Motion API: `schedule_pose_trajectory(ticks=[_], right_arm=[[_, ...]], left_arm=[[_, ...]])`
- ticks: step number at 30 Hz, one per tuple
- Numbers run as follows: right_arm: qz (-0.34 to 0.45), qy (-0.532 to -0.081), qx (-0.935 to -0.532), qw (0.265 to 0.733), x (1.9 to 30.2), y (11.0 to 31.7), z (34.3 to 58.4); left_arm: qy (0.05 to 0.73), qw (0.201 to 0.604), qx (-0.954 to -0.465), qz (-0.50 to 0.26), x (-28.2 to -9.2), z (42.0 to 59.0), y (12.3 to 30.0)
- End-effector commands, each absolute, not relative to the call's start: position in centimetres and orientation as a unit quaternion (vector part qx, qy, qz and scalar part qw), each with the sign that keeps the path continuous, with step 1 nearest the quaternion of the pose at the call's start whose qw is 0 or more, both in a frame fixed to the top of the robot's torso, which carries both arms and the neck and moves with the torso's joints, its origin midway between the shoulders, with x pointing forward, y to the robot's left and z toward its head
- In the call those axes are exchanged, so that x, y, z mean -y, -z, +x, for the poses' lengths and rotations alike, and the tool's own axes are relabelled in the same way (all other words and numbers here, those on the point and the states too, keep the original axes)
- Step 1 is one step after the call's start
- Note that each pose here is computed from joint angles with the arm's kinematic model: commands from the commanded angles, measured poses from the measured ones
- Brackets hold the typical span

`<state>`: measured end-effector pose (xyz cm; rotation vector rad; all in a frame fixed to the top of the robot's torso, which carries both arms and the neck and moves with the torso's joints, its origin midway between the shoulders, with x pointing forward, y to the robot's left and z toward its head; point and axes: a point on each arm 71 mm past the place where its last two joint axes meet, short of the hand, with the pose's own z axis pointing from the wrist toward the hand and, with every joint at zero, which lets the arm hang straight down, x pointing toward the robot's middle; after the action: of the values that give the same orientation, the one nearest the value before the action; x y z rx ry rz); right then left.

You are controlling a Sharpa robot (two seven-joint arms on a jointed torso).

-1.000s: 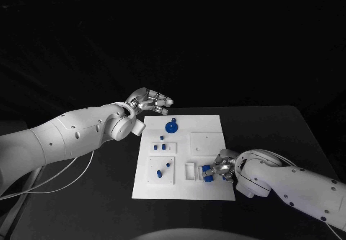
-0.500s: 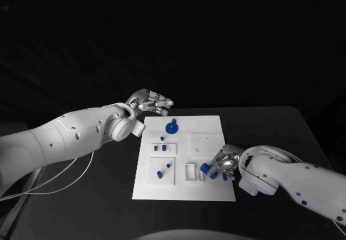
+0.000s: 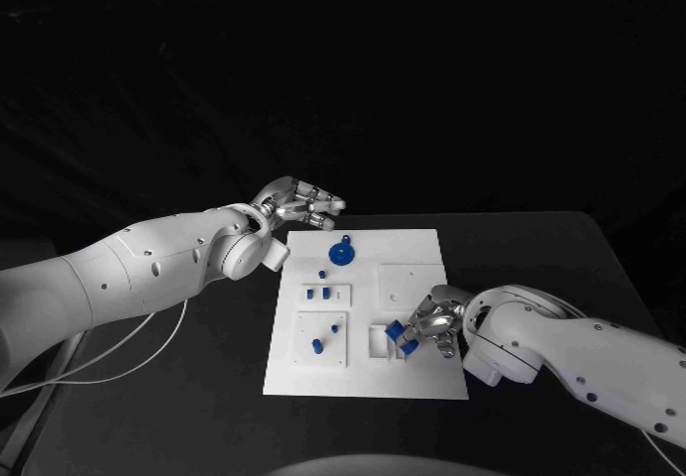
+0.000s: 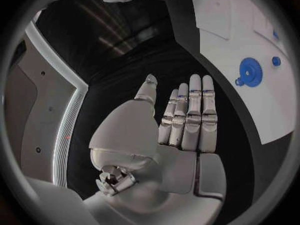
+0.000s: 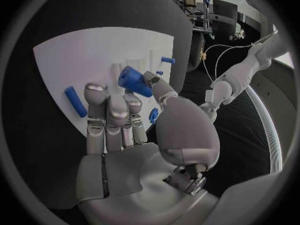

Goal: Assemble the parts on the task board

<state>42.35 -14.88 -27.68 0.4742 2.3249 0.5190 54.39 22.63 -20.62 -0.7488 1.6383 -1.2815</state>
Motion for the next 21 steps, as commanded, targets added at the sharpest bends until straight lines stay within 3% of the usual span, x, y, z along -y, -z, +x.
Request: schedule_pose_trajectory(ticks=[1, 21], right_arm=[[0.159, -0.190, -0.898, 0.363, 14.3, 27.9, 42.5], [0.087, -0.162, -0.906, 0.380, 12.1, 29.2, 42.9]], left_arm=[[0.522, 0.442, -0.666, -0.296, -22.3, 54.3, 20.6], [0.522, 0.438, -0.670, -0.294, -22.2, 54.3, 20.7]])
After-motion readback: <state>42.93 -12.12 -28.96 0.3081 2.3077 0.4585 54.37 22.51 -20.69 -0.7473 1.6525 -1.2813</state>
